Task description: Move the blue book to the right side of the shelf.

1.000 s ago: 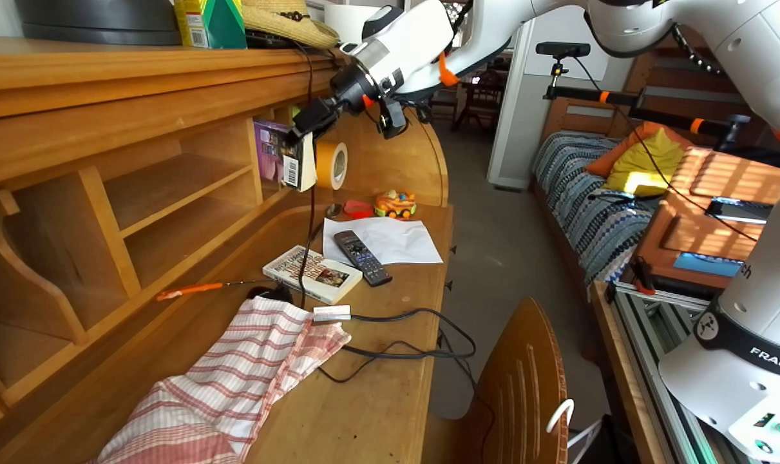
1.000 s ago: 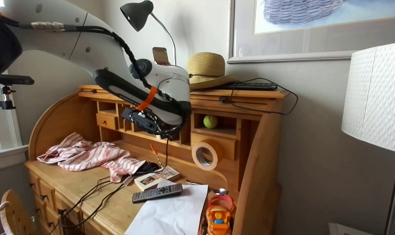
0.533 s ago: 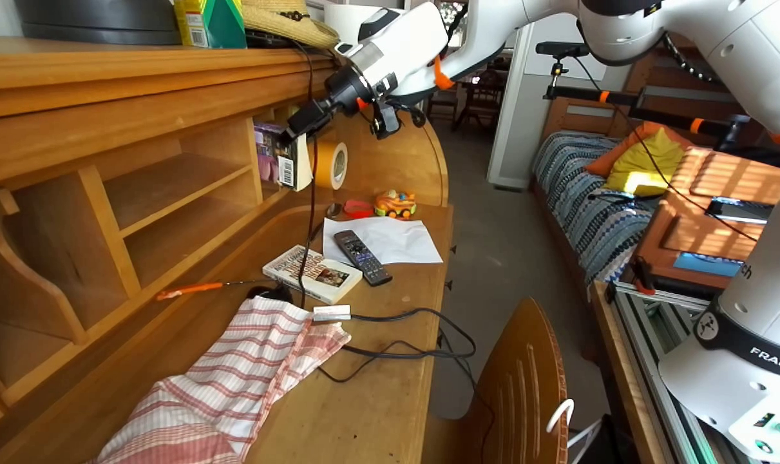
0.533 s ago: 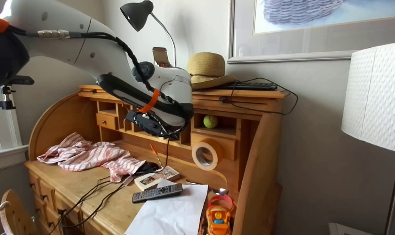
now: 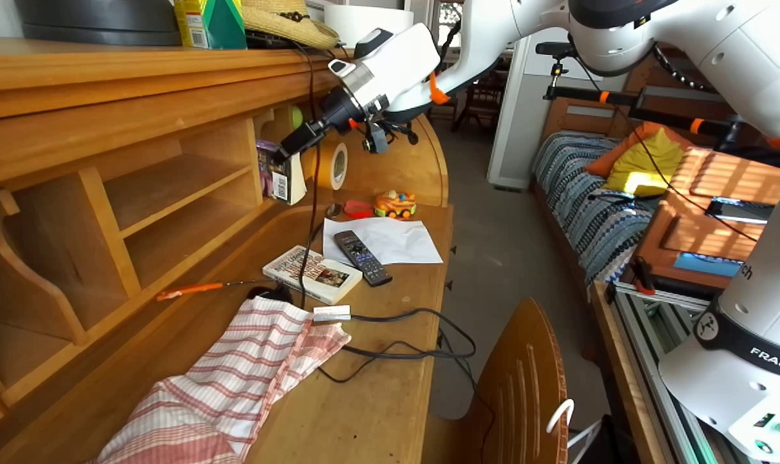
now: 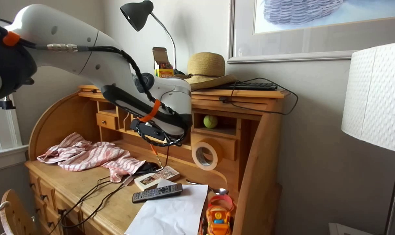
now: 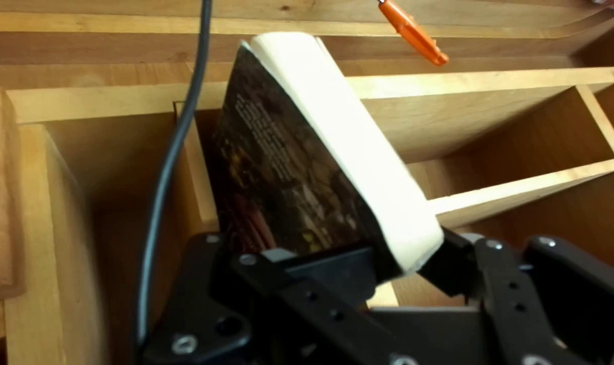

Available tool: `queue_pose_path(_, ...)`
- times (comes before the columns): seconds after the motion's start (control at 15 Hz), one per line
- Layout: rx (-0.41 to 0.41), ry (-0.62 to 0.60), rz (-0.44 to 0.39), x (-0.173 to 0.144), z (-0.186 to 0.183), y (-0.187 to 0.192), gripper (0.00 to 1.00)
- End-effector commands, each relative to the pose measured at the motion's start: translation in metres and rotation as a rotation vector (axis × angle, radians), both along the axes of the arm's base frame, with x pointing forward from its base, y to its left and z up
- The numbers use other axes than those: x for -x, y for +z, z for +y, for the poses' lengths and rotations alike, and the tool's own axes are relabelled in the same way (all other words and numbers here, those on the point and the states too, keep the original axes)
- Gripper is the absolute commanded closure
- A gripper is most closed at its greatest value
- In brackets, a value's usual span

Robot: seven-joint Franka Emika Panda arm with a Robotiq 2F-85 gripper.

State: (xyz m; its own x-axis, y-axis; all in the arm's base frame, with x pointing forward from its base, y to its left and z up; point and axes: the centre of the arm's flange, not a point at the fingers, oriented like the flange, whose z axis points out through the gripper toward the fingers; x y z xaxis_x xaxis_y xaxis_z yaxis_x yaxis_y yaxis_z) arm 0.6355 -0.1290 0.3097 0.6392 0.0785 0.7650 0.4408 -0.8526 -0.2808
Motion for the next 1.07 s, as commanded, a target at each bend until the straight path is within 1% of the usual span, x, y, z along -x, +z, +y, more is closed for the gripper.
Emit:
queue_pose_path(0.0,0.020,0.008,-0.023,-0.051,-0.004,-0.004,0.95)
queue_pose_path(0.33,0.026,0.003,-0.066,-0.059,-0.003,0.005,0.95)
queue_pose_path(0.4,0.028,0.001,-0.071,-0.059,-0.003,0.006,0.92)
queue_pose_path(0.47,0.030,-0.001,-0.072,-0.060,-0.003,0.006,0.62)
queue_pose_path(0.53,0.030,-0.003,-0.073,-0.060,-0.003,0.006,0.56)
queue_pose_path(0.6,0.028,-0.005,-0.074,-0.060,-0.003,0.006,0.55)
queue_pose_path(0.73,0.026,-0.014,-0.077,-0.060,-0.004,0.008,0.41)
queue_pose_path(1.0,0.032,-0.030,-0.097,-0.057,-0.009,0.017,0.09)
